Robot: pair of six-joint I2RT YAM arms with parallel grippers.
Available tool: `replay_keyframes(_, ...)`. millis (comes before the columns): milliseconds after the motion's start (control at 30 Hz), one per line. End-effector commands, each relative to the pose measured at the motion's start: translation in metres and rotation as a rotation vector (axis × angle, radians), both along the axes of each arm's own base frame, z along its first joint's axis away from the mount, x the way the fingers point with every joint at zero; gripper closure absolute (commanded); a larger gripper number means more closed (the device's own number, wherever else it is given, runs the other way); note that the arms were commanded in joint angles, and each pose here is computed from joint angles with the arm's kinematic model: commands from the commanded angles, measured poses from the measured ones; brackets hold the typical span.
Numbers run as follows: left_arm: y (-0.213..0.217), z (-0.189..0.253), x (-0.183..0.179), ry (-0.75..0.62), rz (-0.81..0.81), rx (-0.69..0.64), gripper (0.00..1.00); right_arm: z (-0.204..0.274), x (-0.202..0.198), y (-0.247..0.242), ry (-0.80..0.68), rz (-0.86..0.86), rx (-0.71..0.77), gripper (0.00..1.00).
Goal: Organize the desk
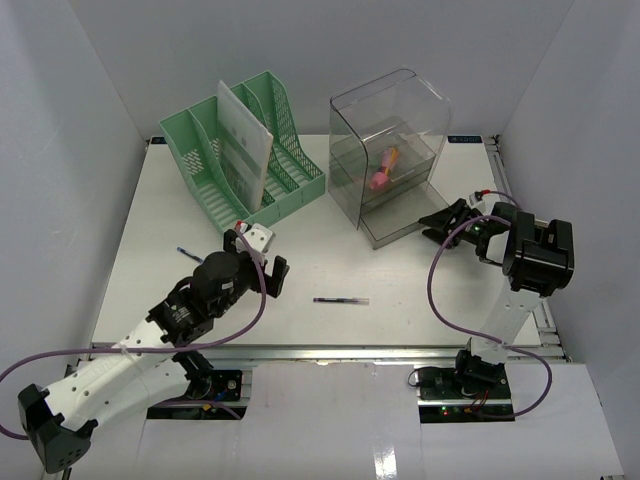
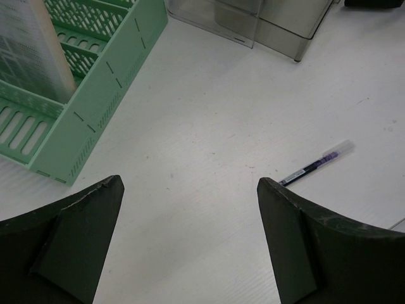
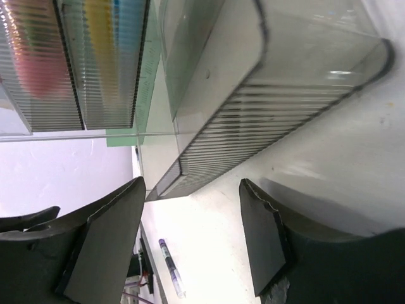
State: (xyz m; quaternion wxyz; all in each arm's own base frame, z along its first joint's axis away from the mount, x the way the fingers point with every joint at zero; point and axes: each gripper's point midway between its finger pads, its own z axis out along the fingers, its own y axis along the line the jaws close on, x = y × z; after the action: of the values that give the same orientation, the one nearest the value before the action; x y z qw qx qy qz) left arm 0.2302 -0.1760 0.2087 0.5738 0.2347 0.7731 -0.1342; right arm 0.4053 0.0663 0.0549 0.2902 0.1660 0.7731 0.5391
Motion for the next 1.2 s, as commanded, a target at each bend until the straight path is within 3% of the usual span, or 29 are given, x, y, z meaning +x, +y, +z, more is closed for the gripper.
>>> replay_keyframes(0, -0.004, 0.008, -0.006, 0.011, -0.014, -0.071, 0.02, 0.04, -0.009, 0.007, -0.176, 0.117, -0.077, 0.32)
replay_keyframes(233, -0.001, 0.017, -0.008, -0.018, -0.018, -0.096, 0.02, 0.055, -0.059, 0.059, -0.335, 0.428, -0.312, 0.32)
replay_keyframes(433, 0.0, 0.019, -0.009, -0.021, -0.017, -0.099, 0.02, 0.042, -0.117, 0.131, -0.609, 0.879, -0.761, 0.27)
replay_keyframes(533, 0.003, 0.023, -0.01, -0.035, -0.01, -0.105, 0.02, 0.039, -0.14, 0.163, -0.756, 1.029, -0.9, 0.23)
replay_keyframes(767, 0.011, 0.032, -0.012, -0.068, 0.013, -0.125, 0.02, 0.034, -0.188, 0.224, -0.979, 1.277, -1.002, 0.12)
replay_keyframes(1167, 0.017, 0.041, -0.015, -0.094, 0.019, -0.145, 0.02, -0.005, -0.211, 0.24, -1.031, 1.409, -1.131, 0.14)
